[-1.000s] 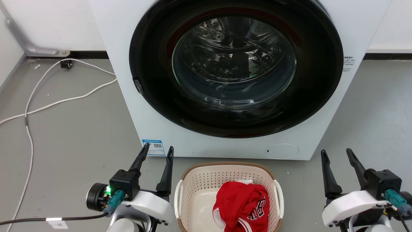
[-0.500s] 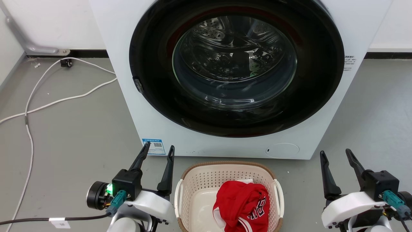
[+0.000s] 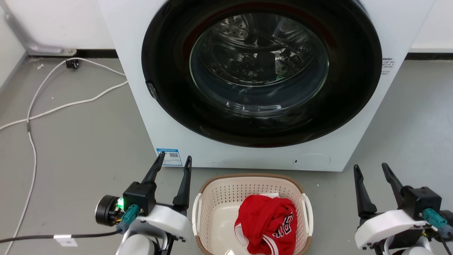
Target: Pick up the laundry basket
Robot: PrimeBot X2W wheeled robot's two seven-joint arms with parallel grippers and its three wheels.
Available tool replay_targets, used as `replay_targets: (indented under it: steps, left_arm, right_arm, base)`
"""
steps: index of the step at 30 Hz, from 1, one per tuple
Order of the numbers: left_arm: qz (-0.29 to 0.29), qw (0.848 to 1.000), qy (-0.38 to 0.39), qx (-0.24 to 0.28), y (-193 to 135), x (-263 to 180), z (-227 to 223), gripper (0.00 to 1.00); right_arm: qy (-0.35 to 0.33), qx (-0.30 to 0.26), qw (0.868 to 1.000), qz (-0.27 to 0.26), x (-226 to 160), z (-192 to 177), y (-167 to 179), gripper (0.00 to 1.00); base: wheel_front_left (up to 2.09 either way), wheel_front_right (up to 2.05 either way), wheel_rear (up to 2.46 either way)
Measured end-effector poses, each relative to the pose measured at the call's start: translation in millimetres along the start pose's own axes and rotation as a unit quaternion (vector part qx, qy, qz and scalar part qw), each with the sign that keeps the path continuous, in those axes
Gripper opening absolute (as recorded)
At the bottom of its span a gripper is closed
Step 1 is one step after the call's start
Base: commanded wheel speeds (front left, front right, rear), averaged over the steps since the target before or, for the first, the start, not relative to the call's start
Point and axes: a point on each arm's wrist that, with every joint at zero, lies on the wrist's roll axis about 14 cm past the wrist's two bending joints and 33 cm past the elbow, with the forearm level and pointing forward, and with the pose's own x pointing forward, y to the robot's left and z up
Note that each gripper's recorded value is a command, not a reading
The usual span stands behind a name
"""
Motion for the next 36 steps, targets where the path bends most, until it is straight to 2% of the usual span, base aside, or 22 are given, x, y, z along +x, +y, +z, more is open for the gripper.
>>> replay_targets:
  steps: [10, 17, 25, 31, 36]
  left_arm:
    - [-0.012, 1.000, 0.029, 0.004, 4.6, 37.7, -23.5, 1.00]
    - [-0.010, 0.996, 0.089, -0.019, 17.3, 71.9, -73.5, 1.00]
    - [-0.010, 0.982, 0.183, -0.042, 28.0, 90.9, -149.2, 1.00]
    - [-0.004, 0.964, 0.259, -0.055, 38.9, 90.7, -207.9, 1.00]
    - [-0.013, 0.949, 0.307, -0.067, 35.1, 86.4, -249.2, 1.00]
  right_arm:
    - [0.039, 0.008, 0.999, -0.022, 25.4, -24.4, -17.0, 1.00]
    - [0.113, 0.019, 0.993, -0.035, 50.3, -78.0, -26.8, 1.00]
    - [0.216, 0.032, 0.975, -0.047, 63.4, -158.0, -33.4, 1.00]
    - [0.281, 0.045, 0.958, -0.036, 75.0, -212.3, -23.6, 1.00]
    - [0.336, 0.054, 0.940, -0.024, 74.5, -256.0, -14.1, 1.00]
  base:
    - [0.00, 0.00, 0.00]
    - [0.00, 0.00, 0.00]
    - [0.00, 0.00, 0.00]
    - [0.00, 0.00, 0.00]
    - [0.00, 0.00, 0.00]
